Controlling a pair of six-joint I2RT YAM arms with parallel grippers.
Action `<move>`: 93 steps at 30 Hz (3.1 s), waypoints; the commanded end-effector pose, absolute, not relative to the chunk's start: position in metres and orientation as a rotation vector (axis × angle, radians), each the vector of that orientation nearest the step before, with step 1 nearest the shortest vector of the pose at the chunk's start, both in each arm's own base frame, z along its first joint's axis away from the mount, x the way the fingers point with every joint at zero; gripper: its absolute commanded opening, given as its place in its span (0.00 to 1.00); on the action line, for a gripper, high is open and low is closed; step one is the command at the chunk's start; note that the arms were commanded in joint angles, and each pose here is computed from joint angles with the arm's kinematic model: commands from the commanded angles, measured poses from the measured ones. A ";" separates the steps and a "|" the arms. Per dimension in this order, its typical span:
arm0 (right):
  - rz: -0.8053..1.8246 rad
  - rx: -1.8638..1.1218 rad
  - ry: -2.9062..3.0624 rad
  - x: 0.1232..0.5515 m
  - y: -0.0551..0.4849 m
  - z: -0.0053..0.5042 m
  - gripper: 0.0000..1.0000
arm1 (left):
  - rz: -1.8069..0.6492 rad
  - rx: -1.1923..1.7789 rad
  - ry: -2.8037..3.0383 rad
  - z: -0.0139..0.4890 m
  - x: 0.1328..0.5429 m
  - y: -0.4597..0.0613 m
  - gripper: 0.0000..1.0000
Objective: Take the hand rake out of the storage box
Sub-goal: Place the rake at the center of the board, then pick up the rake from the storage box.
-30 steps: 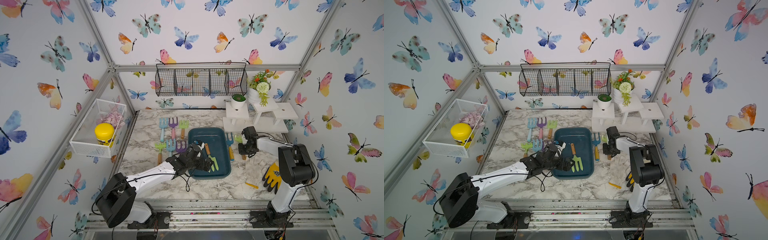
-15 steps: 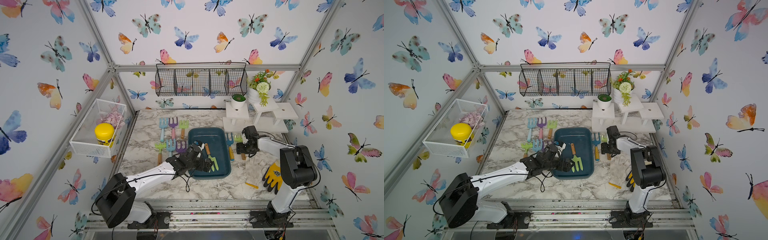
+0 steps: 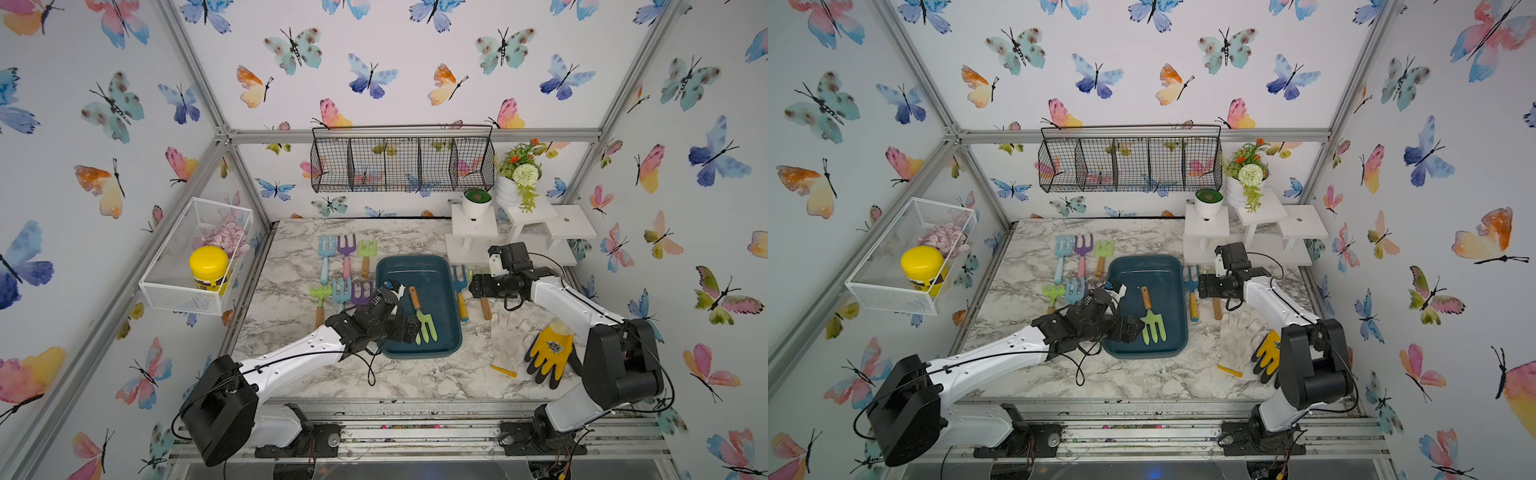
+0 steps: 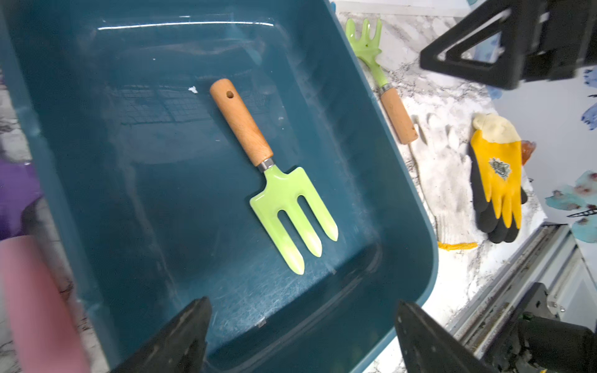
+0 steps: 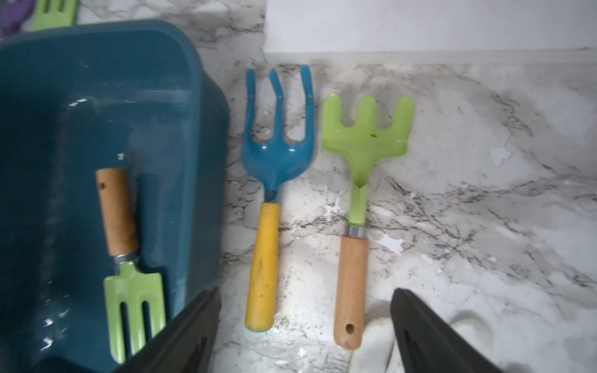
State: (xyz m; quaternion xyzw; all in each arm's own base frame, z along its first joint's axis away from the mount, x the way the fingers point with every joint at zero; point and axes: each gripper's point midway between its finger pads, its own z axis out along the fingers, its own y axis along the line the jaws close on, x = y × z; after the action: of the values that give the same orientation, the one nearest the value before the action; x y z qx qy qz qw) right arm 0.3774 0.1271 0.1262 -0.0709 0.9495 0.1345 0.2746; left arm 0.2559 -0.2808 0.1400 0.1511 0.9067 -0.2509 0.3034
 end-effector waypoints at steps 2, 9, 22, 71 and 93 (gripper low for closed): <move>0.533 -0.277 2.482 0.351 0.148 0.162 0.89 | -0.523 0.374 2.413 0.139 0.271 -0.270 0.94; 0.796 -0.435 2.413 0.311 0.181 0.195 0.93 | -0.592 0.253 2.339 0.157 0.266 -0.258 0.93; 0.649 -0.621 2.479 0.310 0.235 0.156 0.82 | -0.541 0.089 2.233 0.179 0.244 -0.199 0.93; 0.304 -0.648 2.714 0.384 0.324 0.017 0.47 | -0.630 0.072 2.173 0.197 0.231 -0.192 0.88; 0.649 -0.439 2.320 0.389 0.339 0.174 0.18 | -0.786 0.241 2.026 0.233 0.230 -0.222 0.85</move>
State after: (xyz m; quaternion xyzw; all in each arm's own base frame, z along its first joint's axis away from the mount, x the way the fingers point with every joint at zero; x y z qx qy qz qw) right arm 0.3869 0.3318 0.1412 -0.1840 0.9112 0.2095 0.3032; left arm 0.2321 -0.2111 0.2102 0.0696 0.8454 -0.2890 0.4438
